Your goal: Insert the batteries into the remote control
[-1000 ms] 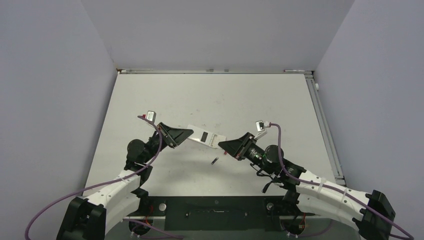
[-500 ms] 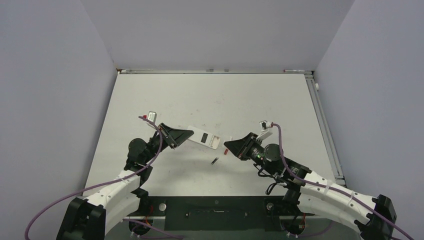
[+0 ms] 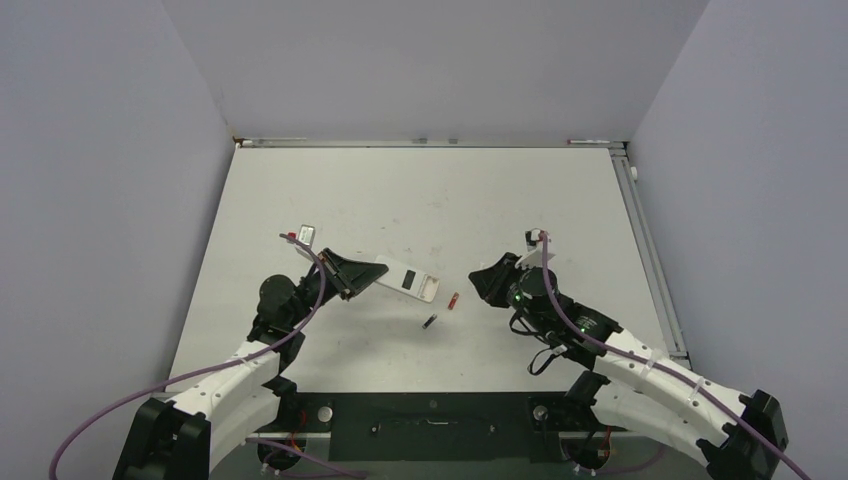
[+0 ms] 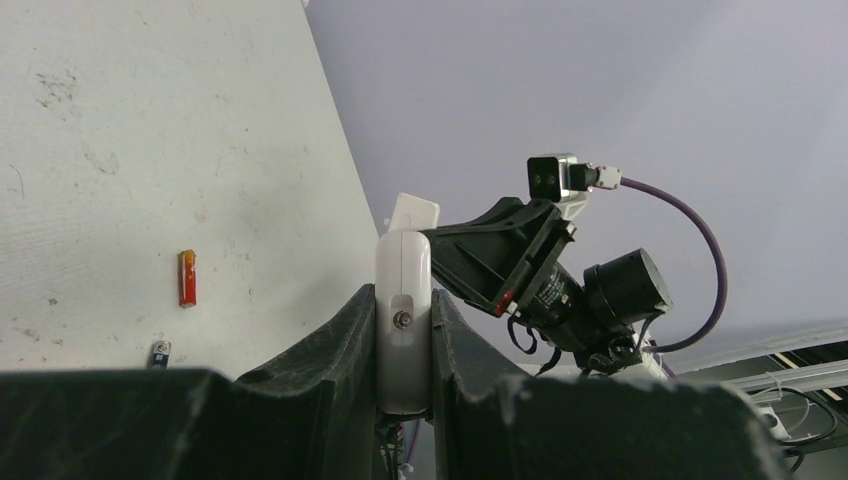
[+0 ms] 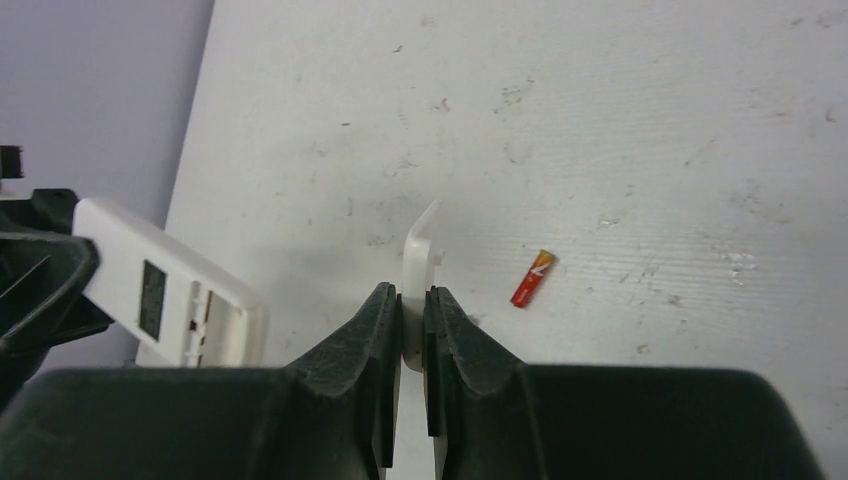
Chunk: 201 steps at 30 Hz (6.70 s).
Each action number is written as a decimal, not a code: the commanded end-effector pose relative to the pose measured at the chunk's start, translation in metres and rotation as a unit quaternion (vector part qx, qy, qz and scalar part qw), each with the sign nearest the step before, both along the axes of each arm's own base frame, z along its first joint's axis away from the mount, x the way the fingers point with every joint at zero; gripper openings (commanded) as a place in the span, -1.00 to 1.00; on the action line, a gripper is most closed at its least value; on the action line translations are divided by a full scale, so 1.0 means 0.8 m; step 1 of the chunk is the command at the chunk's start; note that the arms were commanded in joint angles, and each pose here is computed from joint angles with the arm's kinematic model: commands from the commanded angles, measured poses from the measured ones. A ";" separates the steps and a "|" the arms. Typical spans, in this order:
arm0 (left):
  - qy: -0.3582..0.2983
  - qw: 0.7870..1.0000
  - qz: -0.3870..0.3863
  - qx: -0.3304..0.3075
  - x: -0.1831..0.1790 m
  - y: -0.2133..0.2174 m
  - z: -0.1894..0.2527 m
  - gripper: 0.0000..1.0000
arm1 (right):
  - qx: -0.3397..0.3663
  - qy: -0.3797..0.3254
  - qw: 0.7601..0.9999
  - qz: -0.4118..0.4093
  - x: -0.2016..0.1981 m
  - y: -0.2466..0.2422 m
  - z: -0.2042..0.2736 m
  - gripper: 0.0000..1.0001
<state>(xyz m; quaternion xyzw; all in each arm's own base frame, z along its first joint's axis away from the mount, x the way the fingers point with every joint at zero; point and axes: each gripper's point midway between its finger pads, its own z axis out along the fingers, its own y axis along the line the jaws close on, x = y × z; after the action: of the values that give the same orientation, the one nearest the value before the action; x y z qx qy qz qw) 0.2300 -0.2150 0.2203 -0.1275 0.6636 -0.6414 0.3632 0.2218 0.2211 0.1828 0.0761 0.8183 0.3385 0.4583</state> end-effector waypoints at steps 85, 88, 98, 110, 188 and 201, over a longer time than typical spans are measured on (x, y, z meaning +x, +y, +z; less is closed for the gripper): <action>-0.037 0.999 0.004 -0.026 -0.008 0.014 0.027 -1.00 | 0.170 0.151 0.958 -0.176 0.169 0.016 -0.184 -0.17; -0.034 0.999 0.009 -0.025 -0.006 0.016 0.025 -1.00 | 0.152 0.156 0.959 -0.180 0.166 0.012 -0.183 -0.12; -0.031 0.999 0.019 -0.026 -0.004 0.019 0.024 -1.00 | 0.075 0.168 0.965 -0.188 0.154 -0.008 -0.182 -0.08; -0.017 0.999 0.025 -0.018 0.002 0.019 0.011 -1.00 | 0.019 0.143 0.978 -0.149 0.136 -0.019 -0.150 -0.07; 0.224 0.967 0.020 0.117 0.021 0.013 -0.225 0.03 | -0.150 0.116 0.973 0.135 0.001 0.017 -0.128 0.05; 0.261 0.941 0.058 0.209 0.005 0.043 -0.232 0.30 | -0.162 0.111 0.971 0.134 0.000 0.025 -0.125 0.06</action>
<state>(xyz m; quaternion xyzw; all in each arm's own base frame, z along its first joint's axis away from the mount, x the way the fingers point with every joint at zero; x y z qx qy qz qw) 0.2344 -0.1921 0.0414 -0.2477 0.8192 -0.4635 0.2295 0.2077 0.2304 0.0644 -0.0774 0.9221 0.2430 0.2910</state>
